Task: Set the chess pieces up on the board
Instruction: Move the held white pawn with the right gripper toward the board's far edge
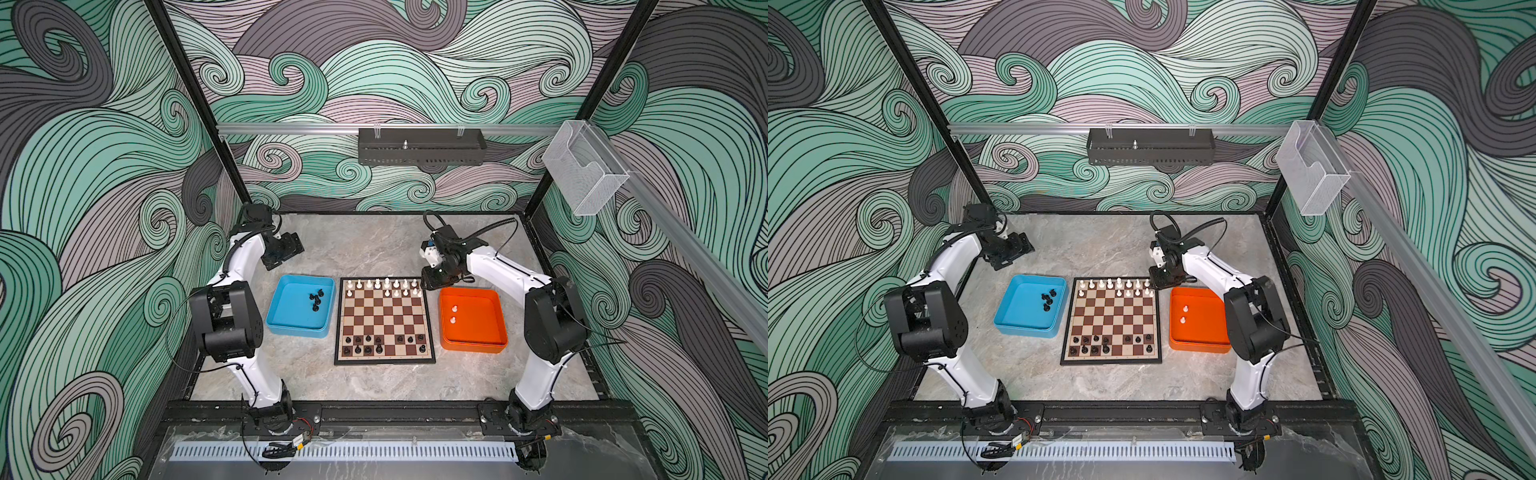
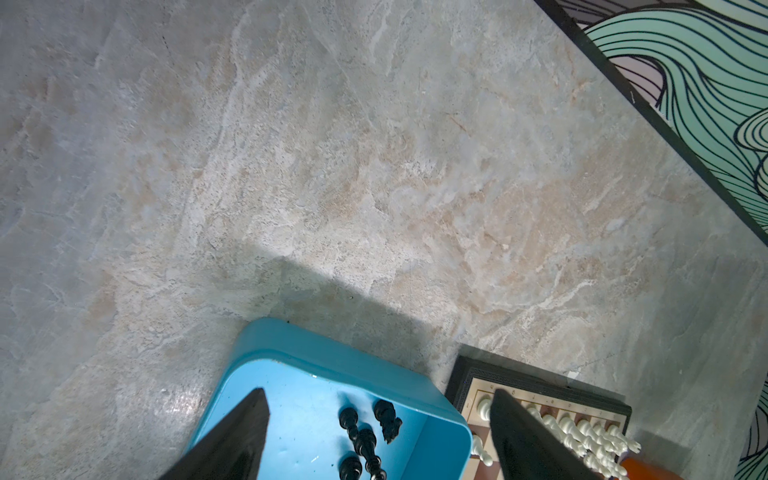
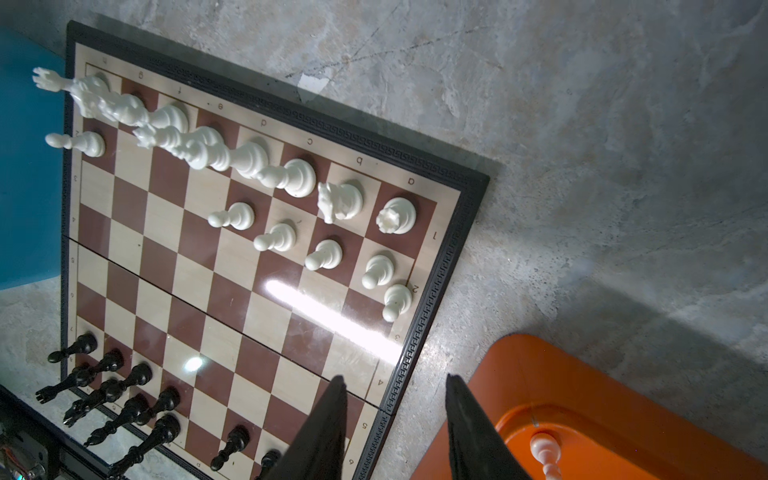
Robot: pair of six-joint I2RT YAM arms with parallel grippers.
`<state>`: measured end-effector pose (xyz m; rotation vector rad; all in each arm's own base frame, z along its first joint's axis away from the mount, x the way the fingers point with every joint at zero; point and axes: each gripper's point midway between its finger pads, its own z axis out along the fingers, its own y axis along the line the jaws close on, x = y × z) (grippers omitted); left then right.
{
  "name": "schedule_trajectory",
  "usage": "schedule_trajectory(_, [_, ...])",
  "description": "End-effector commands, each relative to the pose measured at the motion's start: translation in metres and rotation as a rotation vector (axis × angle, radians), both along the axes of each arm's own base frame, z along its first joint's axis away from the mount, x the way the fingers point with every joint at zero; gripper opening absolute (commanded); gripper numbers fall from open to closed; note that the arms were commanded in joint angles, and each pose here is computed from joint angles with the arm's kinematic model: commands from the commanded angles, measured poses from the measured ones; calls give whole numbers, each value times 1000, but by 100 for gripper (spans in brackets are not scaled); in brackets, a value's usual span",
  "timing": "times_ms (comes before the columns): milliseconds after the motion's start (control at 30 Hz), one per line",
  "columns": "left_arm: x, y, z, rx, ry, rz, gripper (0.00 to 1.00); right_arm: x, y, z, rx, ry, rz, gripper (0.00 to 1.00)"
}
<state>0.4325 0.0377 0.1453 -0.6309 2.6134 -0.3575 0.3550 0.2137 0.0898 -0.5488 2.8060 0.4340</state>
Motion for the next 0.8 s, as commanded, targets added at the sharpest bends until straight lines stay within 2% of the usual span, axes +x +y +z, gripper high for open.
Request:
schedule_trajectory(0, [1, 2, 1, -21, 1, 4, 86, -1, 4, -3, 22, -5, 22, 42])
schedule_trajectory(467, [1, 3, 0, -37, 1, 14, 86, -5, 7, -15, 19, 15, 35, 41])
schedule_trajectory(767, [1, 3, -3, -37, 8, 14, 86, -11, 14, -31, -37, 23, 73, 40])
